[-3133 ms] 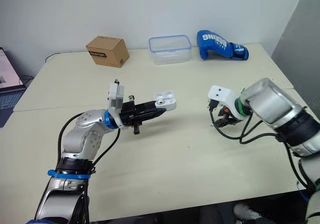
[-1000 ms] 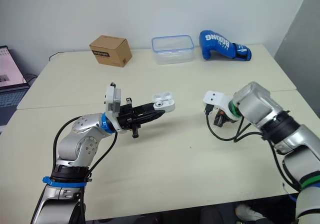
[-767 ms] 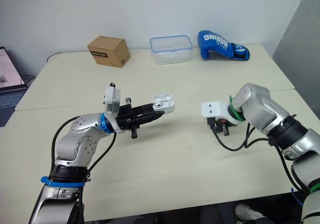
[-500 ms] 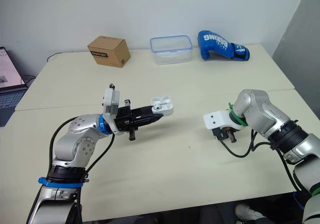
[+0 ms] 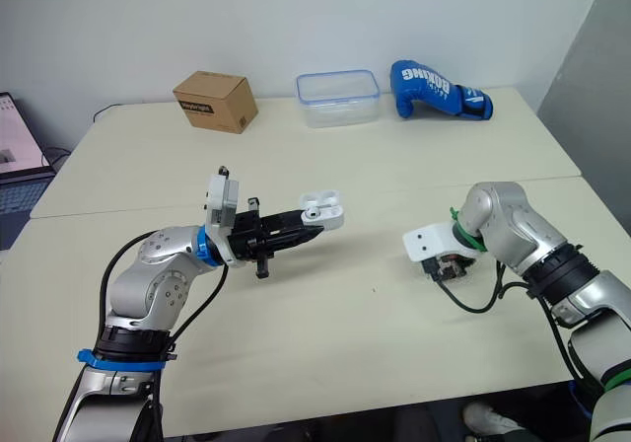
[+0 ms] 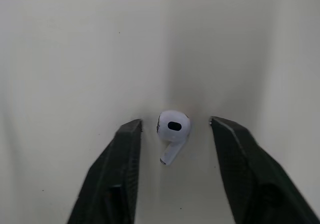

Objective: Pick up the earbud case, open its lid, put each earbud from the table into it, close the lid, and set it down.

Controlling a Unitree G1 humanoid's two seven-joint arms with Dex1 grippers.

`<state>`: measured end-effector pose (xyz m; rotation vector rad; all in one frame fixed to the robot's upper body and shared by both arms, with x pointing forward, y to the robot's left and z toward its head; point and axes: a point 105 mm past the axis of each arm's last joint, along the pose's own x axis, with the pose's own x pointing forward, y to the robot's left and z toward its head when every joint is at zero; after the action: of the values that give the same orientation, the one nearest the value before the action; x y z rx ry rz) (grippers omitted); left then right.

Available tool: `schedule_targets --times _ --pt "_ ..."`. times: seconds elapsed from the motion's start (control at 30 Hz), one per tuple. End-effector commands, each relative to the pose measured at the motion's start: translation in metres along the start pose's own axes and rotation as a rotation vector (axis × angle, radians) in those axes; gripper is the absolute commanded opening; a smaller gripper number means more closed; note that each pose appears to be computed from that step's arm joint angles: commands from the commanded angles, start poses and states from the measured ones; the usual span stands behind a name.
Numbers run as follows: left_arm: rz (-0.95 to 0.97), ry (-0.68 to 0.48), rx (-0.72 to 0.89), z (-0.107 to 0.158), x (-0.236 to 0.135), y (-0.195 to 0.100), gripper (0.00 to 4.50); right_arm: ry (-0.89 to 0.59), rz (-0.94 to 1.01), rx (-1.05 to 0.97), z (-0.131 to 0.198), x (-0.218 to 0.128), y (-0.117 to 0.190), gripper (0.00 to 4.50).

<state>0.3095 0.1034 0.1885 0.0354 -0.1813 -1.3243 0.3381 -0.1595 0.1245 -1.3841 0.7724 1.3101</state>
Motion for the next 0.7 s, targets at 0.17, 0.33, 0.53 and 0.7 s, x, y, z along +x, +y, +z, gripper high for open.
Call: schedule_targets --times 0.17,0.33,0.53,0.7 --pt "-0.011 -0.021 0.039 0.0078 0.0022 -0.0021 0.79 0.043 -0.034 -0.056 0.0052 -0.0106 0.0045 2.39" --pt "-0.01 -0.025 0.04 0.0076 0.0029 -0.0023 0.79 0.077 -0.05 -0.047 0.0032 -0.0082 0.0022 2.39" --pt "-0.005 -0.026 0.041 0.0068 0.003 -0.0027 0.79 0.102 -0.049 -0.021 0.0007 -0.0064 -0.0028 2.39" --pt "0.001 -0.024 0.04 0.0058 0.0015 -0.0032 0.79 0.104 -0.034 0.004 0.0021 -0.0065 -0.004 2.39"
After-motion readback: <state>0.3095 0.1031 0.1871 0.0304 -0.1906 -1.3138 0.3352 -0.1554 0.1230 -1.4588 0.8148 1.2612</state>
